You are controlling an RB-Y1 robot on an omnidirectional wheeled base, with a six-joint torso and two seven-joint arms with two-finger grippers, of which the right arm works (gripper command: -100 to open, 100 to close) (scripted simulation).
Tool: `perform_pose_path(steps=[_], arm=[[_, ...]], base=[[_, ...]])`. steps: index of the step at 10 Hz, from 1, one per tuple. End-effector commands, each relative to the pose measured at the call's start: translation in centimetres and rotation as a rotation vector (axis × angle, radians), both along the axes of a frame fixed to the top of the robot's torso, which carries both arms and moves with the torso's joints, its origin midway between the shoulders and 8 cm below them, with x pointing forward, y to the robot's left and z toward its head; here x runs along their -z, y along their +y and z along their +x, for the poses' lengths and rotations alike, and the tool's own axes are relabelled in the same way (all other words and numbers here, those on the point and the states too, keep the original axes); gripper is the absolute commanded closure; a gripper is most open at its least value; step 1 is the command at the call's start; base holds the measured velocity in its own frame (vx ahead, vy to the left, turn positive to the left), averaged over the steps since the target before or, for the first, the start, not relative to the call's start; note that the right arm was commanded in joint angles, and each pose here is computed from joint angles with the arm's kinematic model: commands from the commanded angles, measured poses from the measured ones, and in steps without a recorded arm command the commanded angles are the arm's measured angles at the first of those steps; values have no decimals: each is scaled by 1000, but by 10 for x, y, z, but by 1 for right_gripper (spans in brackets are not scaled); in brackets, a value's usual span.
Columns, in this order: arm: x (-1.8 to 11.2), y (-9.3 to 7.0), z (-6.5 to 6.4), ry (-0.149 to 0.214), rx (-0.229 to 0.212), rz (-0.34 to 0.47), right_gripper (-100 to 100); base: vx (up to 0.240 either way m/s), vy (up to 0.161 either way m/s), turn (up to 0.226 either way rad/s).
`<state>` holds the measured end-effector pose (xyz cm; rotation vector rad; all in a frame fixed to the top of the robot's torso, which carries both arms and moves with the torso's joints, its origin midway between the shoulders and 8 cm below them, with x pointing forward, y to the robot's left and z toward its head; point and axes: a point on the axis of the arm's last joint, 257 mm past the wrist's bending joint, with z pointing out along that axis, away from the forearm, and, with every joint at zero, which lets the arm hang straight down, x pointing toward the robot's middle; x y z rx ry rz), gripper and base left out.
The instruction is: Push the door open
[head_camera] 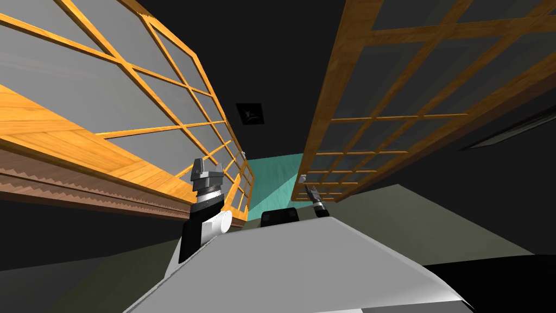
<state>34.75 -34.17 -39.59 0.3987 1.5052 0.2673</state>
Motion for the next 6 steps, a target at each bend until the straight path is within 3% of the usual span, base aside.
perform_pose_path(steps=[1,6], arm=[[0,-5,-2,9,-6,-76,-100],[1,-18,-9,31,-20,-266,-100]], base=[[-44,58,-85],[-36,78,-53]])
